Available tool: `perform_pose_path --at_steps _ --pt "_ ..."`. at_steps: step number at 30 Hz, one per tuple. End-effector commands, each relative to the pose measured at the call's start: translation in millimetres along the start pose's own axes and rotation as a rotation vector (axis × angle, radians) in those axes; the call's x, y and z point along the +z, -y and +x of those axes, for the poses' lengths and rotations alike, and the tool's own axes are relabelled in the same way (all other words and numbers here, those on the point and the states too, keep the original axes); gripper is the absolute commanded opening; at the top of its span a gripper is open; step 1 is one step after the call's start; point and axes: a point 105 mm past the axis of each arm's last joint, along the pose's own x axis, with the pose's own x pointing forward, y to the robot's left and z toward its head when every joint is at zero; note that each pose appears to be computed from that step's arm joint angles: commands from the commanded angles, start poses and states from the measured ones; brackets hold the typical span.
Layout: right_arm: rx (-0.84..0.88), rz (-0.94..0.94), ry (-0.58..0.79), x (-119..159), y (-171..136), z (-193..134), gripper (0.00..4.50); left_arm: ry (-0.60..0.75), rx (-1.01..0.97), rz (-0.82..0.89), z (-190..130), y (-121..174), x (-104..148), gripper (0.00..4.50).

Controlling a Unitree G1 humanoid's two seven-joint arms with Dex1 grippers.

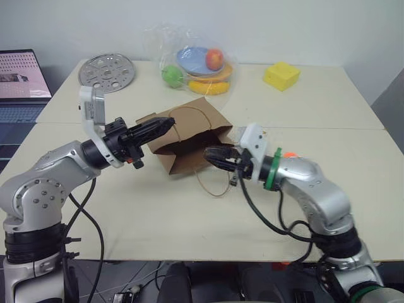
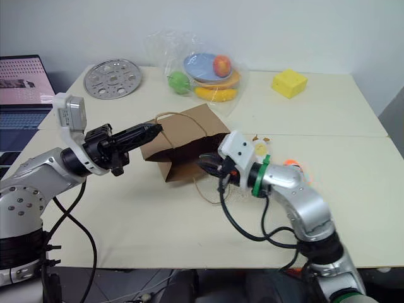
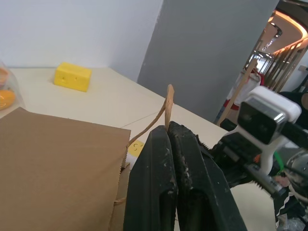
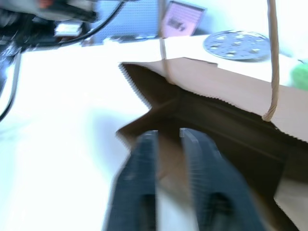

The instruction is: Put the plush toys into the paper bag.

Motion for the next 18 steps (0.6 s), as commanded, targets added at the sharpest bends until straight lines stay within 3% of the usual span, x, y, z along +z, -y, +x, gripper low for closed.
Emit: perform_pose_path --at_steps 1,5,14,18 --pt "-0.064 -0.196 -0.108 -9 18 -19 2.36 0.018 -0.023 0.038 1 8 7 0.0" --pt "-0.145 -0.392 -0.319 -55 42 -25 3.79 0.022 -0.028 0.035 2 9 7 0.0" --pt "-0.219 -0.556 -0.46 -98 70 -14 3.79 0.028 -0.026 0.043 4 9 10 0.0" --pt "-0.284 -0.591 -0.471 -99 83 -12 2.91 0.029 -0.026 0.045 4 11 11 0.0"
